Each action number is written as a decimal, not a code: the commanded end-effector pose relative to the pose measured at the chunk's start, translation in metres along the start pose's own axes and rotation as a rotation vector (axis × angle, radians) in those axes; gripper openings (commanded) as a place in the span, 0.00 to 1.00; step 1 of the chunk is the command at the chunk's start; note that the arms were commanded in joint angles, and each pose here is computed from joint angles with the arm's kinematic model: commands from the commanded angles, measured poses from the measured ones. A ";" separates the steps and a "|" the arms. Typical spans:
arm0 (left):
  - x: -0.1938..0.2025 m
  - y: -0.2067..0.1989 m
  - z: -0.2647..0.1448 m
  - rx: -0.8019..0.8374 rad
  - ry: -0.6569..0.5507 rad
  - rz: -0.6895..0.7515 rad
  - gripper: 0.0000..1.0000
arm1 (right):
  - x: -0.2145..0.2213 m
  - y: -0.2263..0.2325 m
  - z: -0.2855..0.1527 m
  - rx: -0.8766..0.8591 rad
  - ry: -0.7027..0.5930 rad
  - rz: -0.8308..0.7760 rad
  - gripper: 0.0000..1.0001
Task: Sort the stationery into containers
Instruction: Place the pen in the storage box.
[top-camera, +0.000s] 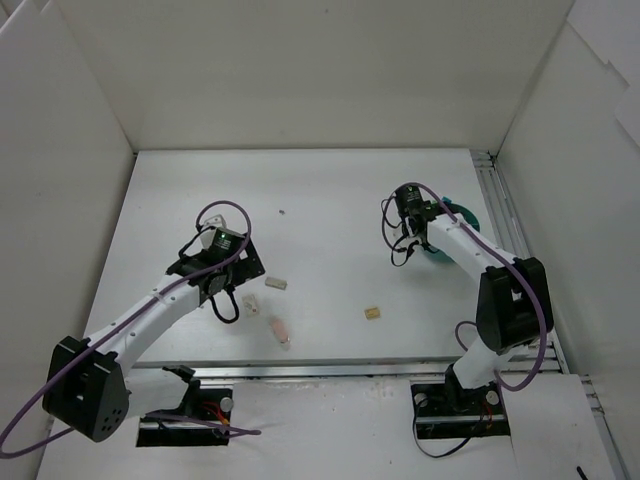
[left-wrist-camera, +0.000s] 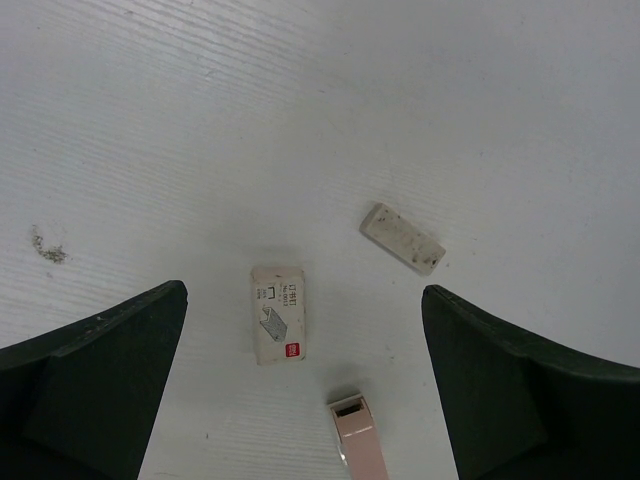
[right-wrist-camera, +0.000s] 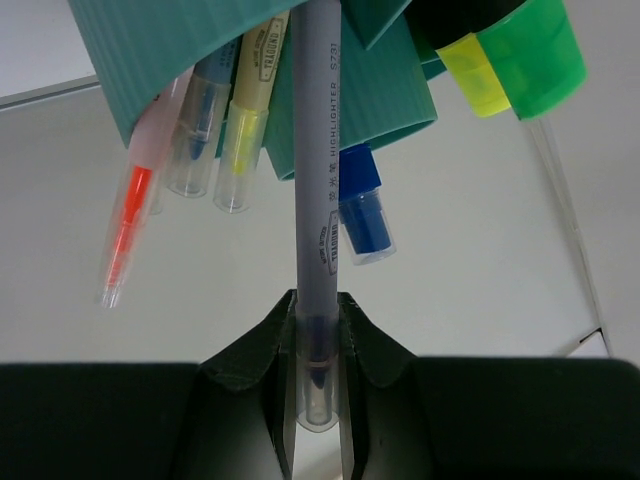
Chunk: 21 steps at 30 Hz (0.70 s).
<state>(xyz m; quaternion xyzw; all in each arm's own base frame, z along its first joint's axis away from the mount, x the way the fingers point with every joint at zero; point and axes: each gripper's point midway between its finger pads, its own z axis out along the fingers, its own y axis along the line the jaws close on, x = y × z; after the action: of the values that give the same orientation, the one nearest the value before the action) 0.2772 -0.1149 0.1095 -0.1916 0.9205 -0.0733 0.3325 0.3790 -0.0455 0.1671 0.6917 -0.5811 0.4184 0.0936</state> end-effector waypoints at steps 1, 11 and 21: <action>-0.015 -0.013 -0.001 0.039 -0.038 -0.026 1.00 | 0.015 -0.011 -0.005 0.030 0.071 0.037 0.01; -0.013 -0.013 0.005 0.045 -0.028 -0.033 0.99 | 0.005 -0.004 -0.004 0.028 0.047 0.045 0.47; -0.005 -0.016 0.000 0.104 -0.015 -0.035 1.00 | 0.023 -0.040 -0.041 0.161 0.013 0.187 0.66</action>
<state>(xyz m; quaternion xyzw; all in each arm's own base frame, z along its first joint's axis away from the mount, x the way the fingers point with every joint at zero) 0.2785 -0.1223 0.1013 -0.1895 0.9225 -0.0950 0.3227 0.3839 -0.0337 0.1674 0.6773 -0.5911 0.4323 0.0702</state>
